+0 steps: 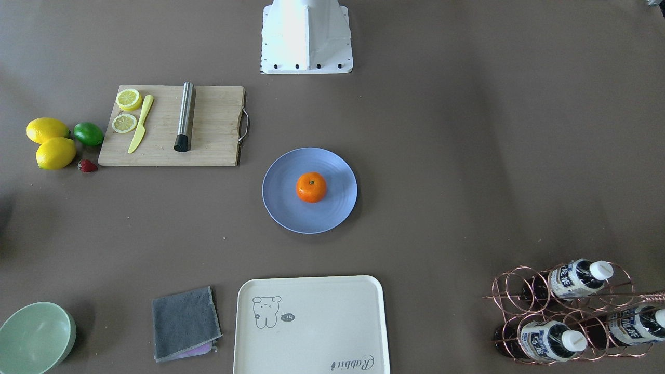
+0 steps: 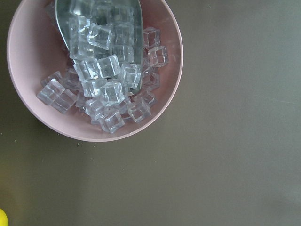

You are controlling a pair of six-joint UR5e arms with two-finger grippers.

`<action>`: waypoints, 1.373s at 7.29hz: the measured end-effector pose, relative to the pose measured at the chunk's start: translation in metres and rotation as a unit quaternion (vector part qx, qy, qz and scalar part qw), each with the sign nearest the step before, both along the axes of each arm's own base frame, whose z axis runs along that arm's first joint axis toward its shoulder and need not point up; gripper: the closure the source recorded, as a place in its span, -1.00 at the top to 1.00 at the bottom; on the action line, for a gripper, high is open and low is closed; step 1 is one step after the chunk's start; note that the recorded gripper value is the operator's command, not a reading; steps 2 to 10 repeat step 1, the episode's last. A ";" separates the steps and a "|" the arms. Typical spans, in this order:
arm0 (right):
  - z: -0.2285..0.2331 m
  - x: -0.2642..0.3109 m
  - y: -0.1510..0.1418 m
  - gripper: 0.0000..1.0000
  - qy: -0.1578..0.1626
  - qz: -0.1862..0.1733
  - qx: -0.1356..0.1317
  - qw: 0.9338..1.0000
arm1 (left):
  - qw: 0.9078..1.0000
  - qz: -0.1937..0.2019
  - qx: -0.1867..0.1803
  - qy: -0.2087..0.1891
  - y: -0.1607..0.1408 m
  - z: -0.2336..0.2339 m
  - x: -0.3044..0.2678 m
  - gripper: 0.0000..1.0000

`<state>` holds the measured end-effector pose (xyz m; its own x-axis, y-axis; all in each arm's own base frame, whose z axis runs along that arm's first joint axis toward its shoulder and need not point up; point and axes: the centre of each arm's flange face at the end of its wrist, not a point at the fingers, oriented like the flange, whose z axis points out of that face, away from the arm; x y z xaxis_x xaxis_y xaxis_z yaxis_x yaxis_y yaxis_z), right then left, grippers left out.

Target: Pick orange to plate

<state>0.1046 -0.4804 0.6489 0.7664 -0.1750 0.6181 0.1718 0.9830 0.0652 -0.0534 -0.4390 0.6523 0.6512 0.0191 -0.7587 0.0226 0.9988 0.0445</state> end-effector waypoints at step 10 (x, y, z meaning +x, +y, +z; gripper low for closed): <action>0.000 0.000 0.000 1.00 0.000 0.000 0.001 1.000 | 1.000 0.000 0.000 0.000 0.000 0.000 0.000 0.97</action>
